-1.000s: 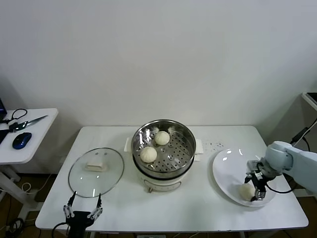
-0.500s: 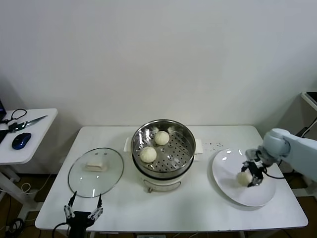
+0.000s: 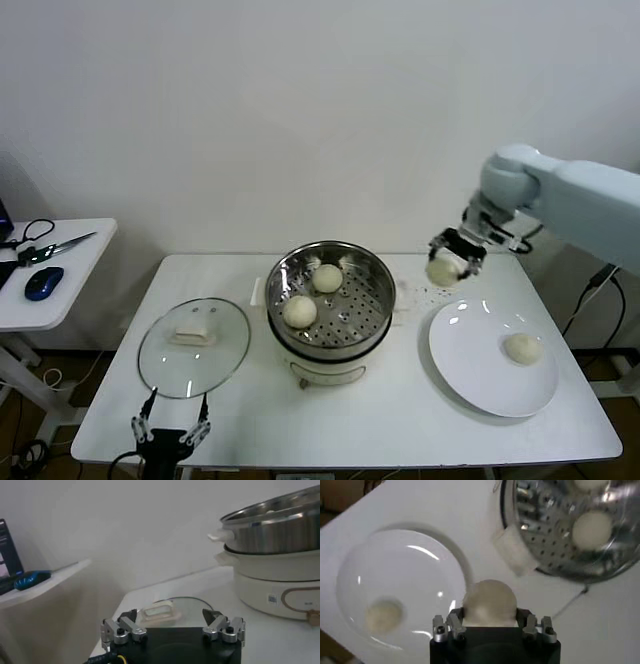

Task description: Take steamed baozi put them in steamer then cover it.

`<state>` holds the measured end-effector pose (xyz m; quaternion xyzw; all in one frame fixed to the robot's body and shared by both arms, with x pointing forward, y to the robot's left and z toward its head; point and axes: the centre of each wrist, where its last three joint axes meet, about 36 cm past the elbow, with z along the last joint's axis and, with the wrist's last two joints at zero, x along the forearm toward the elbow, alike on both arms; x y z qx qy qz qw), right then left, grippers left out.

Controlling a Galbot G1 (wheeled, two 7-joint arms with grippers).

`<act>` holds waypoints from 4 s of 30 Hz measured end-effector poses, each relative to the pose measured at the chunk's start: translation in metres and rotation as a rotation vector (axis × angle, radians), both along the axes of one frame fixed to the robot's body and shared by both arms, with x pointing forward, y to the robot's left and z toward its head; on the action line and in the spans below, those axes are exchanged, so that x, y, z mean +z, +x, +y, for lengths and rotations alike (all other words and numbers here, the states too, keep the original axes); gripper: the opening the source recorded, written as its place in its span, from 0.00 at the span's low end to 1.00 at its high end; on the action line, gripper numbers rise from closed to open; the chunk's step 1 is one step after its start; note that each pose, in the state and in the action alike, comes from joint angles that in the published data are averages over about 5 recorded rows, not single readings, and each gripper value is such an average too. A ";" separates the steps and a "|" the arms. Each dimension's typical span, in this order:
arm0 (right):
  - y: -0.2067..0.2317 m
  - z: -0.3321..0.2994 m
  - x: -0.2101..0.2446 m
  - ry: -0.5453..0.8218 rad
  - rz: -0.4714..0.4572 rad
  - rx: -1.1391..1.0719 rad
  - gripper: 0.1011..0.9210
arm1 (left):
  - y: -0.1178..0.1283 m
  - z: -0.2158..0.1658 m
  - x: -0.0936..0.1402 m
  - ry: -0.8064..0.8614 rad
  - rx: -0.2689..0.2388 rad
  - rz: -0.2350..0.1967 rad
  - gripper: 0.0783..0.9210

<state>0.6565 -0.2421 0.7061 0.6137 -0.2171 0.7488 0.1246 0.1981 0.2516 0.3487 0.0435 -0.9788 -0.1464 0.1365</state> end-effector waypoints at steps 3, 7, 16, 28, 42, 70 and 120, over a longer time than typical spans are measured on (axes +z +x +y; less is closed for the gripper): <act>-0.002 0.034 0.011 -0.028 -0.021 0.115 0.70 | -0.001 -0.001 0.000 -0.001 -0.001 0.001 0.88; -0.005 0.078 0.011 -0.064 -0.030 0.246 0.70 | 0.001 -0.002 0.003 0.000 -0.008 -0.004 0.88; -0.021 0.164 -0.024 -0.134 0.007 0.484 0.70 | 0.006 -0.002 0.004 0.002 -0.010 -0.007 0.88; -0.040 0.207 -0.082 -0.179 0.090 0.623 0.71 | 0.010 0.001 0.001 -0.004 -0.007 -0.005 0.88; -0.054 0.220 -0.112 -0.178 0.133 0.665 0.84 | 0.014 0.001 0.000 -0.007 -0.006 -0.009 0.88; -0.003 0.035 -0.015 0.087 -0.102 -0.084 0.88 | 0.014 0.002 0.003 -0.004 -0.025 -0.019 0.88; -0.049 -0.249 -0.253 0.026 0.096 -1.141 0.88 | 0.017 0.004 -0.003 -0.020 0.004 -0.003 0.88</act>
